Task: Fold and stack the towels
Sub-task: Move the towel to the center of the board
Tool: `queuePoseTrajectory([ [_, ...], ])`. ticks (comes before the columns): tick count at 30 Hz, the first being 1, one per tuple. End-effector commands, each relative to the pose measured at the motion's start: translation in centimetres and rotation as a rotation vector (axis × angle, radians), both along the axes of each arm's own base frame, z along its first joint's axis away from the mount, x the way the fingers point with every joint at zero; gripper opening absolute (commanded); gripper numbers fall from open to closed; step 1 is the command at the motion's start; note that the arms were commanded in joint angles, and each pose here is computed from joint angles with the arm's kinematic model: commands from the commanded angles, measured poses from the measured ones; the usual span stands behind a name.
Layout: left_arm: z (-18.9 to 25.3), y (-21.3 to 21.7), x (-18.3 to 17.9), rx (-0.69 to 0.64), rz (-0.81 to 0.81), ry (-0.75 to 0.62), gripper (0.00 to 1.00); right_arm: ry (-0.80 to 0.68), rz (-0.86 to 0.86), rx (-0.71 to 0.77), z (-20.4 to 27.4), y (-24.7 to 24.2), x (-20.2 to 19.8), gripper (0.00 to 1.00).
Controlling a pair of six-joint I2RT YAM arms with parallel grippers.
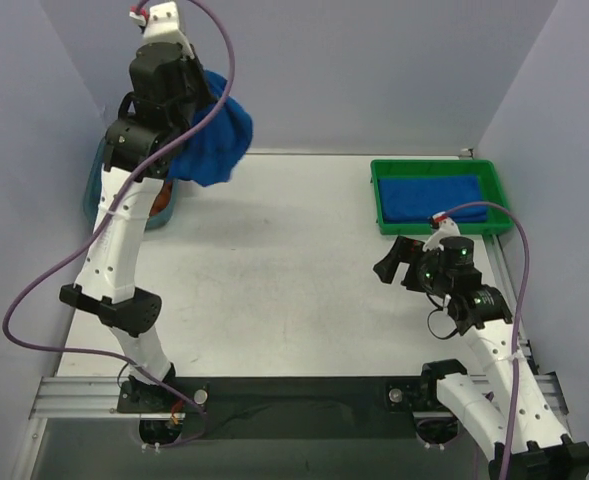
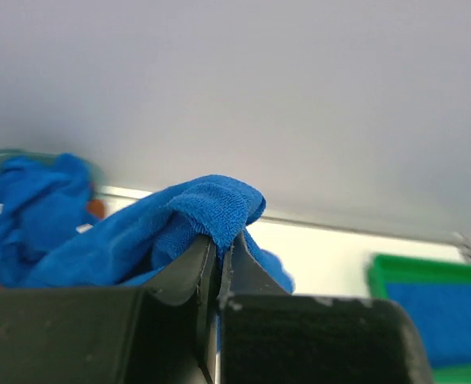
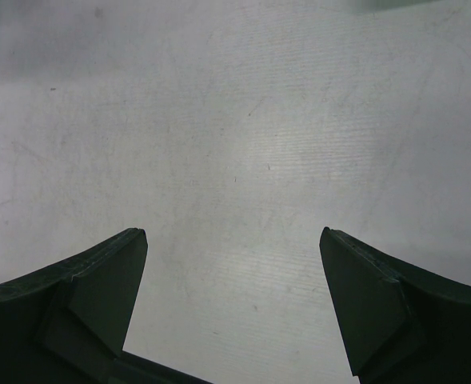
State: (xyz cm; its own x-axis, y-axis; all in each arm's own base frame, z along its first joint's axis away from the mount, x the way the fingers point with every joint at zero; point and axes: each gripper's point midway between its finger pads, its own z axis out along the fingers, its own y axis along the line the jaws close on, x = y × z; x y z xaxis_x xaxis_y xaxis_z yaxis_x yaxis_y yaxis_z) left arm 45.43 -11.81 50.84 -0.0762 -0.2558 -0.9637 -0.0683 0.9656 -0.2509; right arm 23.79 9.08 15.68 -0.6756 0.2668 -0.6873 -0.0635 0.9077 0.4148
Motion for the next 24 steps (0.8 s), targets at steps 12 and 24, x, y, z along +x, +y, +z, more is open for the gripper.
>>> queuePoseTrajectory([
  [12, -25.4, -12.3, -18.1, -0.341, -0.536, 0.586, 0.03, -0.007, 0.061, 0.036, 1.2, 0.9, -2.7, 0.93],
  [24, -36.0, -9.8, -33.5, -0.345, -0.701, 0.826, 0.82, 0.203, 0.194, -0.053, -3.9, 3.4, -3.6, 0.82],
])
